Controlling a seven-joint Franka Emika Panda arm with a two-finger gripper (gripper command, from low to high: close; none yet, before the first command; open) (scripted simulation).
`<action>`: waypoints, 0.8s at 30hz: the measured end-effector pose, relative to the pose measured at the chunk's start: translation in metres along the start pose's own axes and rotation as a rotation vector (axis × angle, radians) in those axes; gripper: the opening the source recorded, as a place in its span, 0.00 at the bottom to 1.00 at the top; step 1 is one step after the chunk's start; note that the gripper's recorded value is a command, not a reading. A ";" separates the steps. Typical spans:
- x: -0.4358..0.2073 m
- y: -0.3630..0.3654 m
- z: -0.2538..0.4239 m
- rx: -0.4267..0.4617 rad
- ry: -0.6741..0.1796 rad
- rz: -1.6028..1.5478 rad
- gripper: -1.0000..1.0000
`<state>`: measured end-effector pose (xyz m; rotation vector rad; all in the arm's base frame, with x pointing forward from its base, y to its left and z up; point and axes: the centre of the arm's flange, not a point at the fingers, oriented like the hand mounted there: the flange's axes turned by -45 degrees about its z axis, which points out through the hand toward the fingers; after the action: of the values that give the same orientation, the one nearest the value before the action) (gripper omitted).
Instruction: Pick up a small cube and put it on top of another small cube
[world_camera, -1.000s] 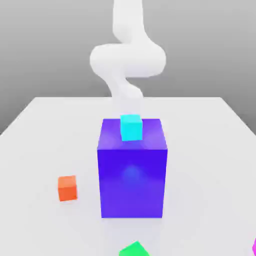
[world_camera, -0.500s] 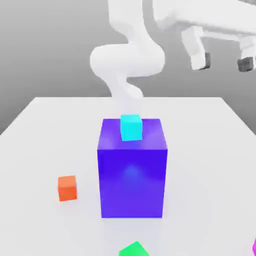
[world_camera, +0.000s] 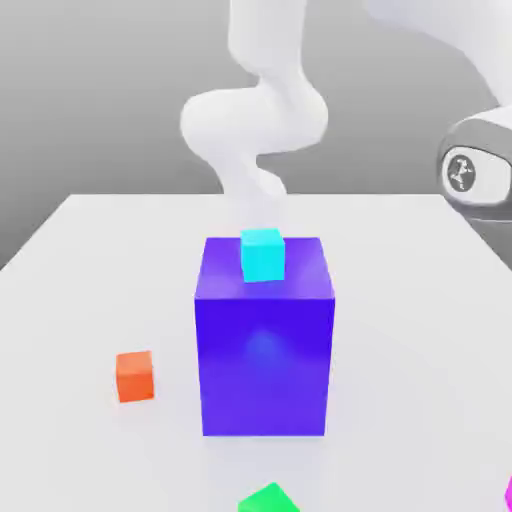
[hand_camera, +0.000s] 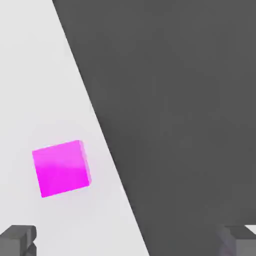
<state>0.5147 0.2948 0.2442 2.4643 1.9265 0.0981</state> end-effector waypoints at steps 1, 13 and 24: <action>0.006 -0.008 0.018 0.018 -0.014 -0.041 0.50; 0.012 -0.027 0.116 0.052 -0.040 -0.116 0.00; -0.129 0.046 0.022 0.038 -0.061 0.345 0.00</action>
<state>0.5293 0.1595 0.2189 2.7625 1.4771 -0.0111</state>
